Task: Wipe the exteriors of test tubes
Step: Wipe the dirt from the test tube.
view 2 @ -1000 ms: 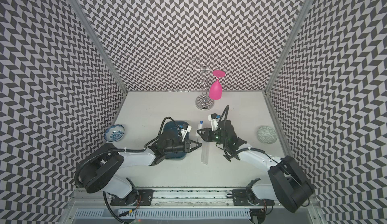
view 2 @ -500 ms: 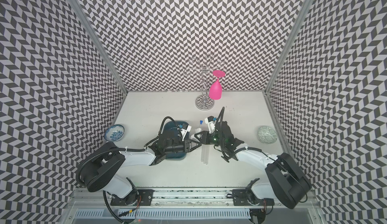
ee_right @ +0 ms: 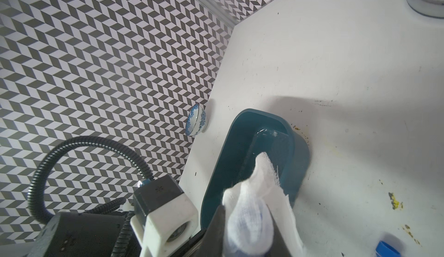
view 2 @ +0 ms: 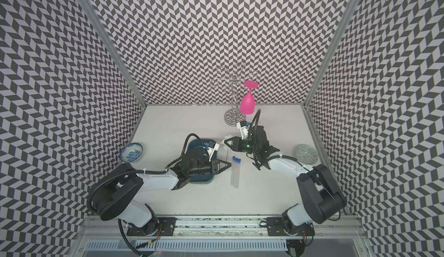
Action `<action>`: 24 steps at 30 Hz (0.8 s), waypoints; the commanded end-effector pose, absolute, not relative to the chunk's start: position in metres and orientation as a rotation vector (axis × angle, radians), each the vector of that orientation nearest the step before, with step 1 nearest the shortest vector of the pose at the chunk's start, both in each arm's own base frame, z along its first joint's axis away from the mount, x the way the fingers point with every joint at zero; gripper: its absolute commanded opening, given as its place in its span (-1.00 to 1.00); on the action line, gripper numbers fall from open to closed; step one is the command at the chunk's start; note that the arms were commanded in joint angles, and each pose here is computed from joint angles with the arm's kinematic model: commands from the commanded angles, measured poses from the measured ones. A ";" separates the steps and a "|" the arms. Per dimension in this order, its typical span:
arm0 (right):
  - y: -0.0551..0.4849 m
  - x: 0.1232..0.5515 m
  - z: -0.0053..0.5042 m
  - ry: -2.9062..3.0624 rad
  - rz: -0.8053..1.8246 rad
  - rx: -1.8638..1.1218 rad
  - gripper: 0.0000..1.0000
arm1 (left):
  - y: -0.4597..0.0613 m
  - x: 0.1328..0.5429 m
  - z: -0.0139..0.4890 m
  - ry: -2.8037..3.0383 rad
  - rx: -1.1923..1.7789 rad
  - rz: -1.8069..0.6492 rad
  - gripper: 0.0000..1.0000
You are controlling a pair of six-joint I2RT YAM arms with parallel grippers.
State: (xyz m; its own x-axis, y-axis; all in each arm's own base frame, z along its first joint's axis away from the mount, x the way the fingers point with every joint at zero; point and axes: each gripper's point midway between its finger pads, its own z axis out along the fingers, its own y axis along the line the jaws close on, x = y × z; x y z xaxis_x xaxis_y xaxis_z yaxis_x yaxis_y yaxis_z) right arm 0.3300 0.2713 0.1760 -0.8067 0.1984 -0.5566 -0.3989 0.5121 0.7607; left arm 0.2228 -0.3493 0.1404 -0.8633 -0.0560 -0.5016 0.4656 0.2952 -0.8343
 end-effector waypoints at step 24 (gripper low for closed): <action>0.279 0.305 0.173 2.157 1.159 -0.228 -0.54 | -0.355 0.205 0.169 2.011 0.483 -1.695 -0.80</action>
State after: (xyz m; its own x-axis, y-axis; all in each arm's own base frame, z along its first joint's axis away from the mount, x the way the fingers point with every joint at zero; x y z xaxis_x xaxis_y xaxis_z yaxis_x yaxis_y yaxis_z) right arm 0.2755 0.2837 0.1570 -0.8207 0.1509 -0.5511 -0.3964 0.5444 0.7393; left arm 0.2086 -0.3533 0.1435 -0.8626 -0.0115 -0.5057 0.4875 0.2478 -0.8372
